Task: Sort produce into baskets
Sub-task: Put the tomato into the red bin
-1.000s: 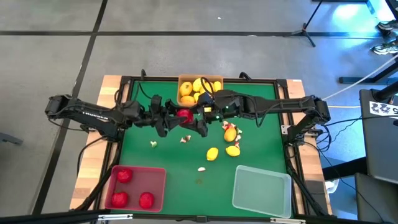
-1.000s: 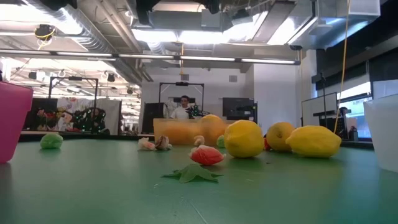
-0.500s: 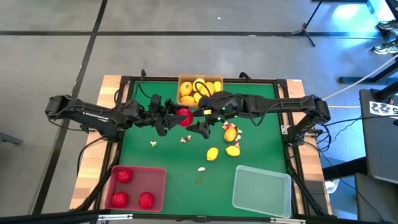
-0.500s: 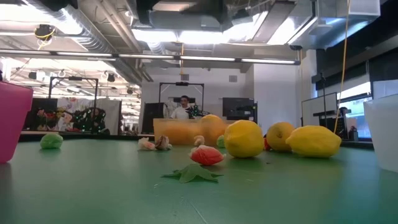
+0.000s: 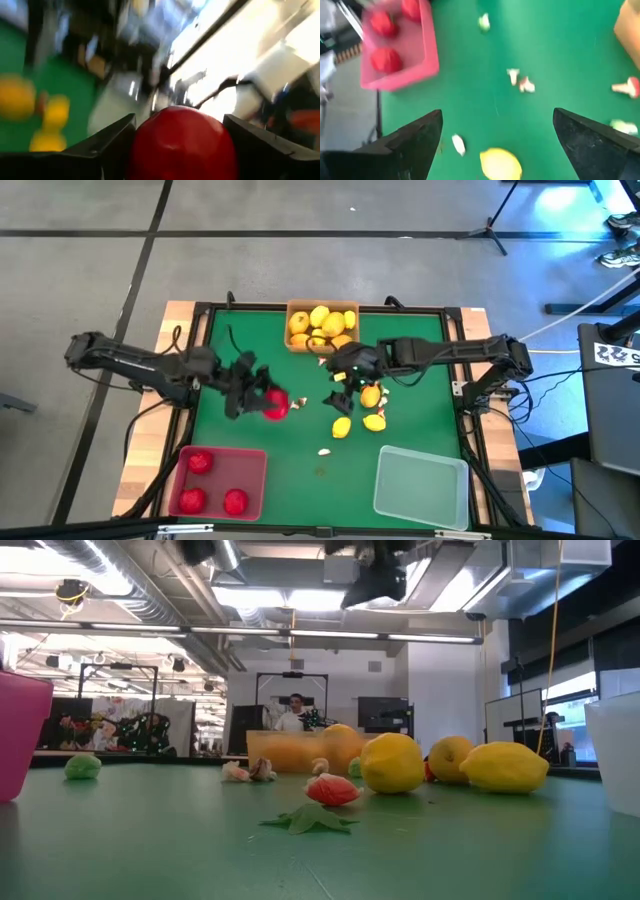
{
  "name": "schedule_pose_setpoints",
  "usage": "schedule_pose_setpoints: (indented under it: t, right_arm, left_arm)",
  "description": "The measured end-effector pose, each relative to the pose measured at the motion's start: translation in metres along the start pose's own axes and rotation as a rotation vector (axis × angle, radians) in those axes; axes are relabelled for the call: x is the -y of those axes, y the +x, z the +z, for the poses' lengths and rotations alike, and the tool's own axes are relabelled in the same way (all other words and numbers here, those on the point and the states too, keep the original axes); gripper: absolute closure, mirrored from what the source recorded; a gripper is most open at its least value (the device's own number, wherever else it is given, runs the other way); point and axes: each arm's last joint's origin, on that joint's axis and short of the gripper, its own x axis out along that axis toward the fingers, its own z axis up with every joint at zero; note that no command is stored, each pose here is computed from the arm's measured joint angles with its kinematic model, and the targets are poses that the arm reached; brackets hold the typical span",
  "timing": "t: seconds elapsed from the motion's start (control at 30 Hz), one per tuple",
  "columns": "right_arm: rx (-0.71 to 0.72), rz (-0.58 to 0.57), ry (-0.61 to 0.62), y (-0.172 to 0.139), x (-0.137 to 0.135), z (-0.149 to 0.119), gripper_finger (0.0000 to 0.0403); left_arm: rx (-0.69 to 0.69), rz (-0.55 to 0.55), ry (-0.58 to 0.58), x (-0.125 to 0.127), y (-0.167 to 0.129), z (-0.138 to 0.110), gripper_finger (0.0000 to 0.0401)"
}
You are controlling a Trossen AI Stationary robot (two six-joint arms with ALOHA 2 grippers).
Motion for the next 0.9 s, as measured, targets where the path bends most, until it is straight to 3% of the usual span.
schedule_pose_setpoints:
  t: [0.17,0.43,0.73,0.9]
  right_arm:
    - [-0.047,-0.012,-0.024,0.0,-0.004,-0.007,0.0029]
    - [-0.035,-0.027,-0.025,0.0,-0.005,-0.007,0.0029]
    - [-0.022,-0.05,-0.009,0.0,-0.004,-0.006,0.0029]
    - [-0.012,-0.054,-0.009,0.001,-0.004,-0.005,0.0029]
  left_arm:
    - [-0.312,0.163,-0.156,0.003,-0.008,-0.044,0.0116]
    - [-0.558,0.27,-0.284,0.023,-0.005,-0.103,0.0116]
    - [-0.876,0.701,-0.337,0.01,-0.025,-0.163,0.0116]
    - [-0.927,0.817,-0.357,0.007,-0.028,-0.179,0.0116]
